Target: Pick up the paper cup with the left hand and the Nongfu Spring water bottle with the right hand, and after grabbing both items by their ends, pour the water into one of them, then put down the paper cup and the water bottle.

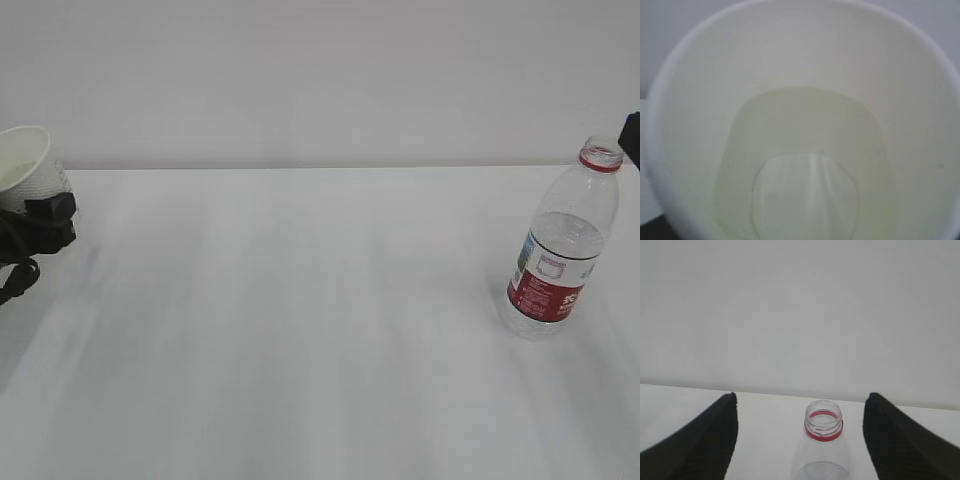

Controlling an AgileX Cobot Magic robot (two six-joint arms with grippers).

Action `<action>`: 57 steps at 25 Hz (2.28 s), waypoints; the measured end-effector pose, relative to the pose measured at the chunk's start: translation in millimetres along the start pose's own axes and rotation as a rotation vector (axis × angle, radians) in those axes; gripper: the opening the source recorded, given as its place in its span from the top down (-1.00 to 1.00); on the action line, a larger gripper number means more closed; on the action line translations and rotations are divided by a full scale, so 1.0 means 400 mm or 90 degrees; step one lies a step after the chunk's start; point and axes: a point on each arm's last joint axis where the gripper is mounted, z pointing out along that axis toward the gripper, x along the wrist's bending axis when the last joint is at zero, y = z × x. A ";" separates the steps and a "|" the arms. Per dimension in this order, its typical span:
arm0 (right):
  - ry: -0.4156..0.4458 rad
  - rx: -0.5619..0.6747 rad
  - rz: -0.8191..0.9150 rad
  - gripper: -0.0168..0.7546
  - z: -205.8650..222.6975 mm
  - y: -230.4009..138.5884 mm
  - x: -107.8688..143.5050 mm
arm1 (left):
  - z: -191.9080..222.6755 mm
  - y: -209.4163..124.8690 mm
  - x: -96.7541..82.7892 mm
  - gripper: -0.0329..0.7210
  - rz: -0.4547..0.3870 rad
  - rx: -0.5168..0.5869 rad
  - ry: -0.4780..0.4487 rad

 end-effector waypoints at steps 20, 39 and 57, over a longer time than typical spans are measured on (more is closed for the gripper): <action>-0.001 0.009 -0.001 -0.57 0.007 -0.006 0.000 | 0.052 -0.017 0.011 -0.40 -0.010 0.010 0.019; -0.002 0.006 -0.003 -0.57 0.007 -0.005 0.000 | 0.099 -0.089 0.019 -0.40 -0.011 0.064 0.024; -0.002 0.006 -0.003 -0.57 0.007 -0.005 0.000 | 0.103 -0.082 0.012 -0.87 0.001 0.049 0.003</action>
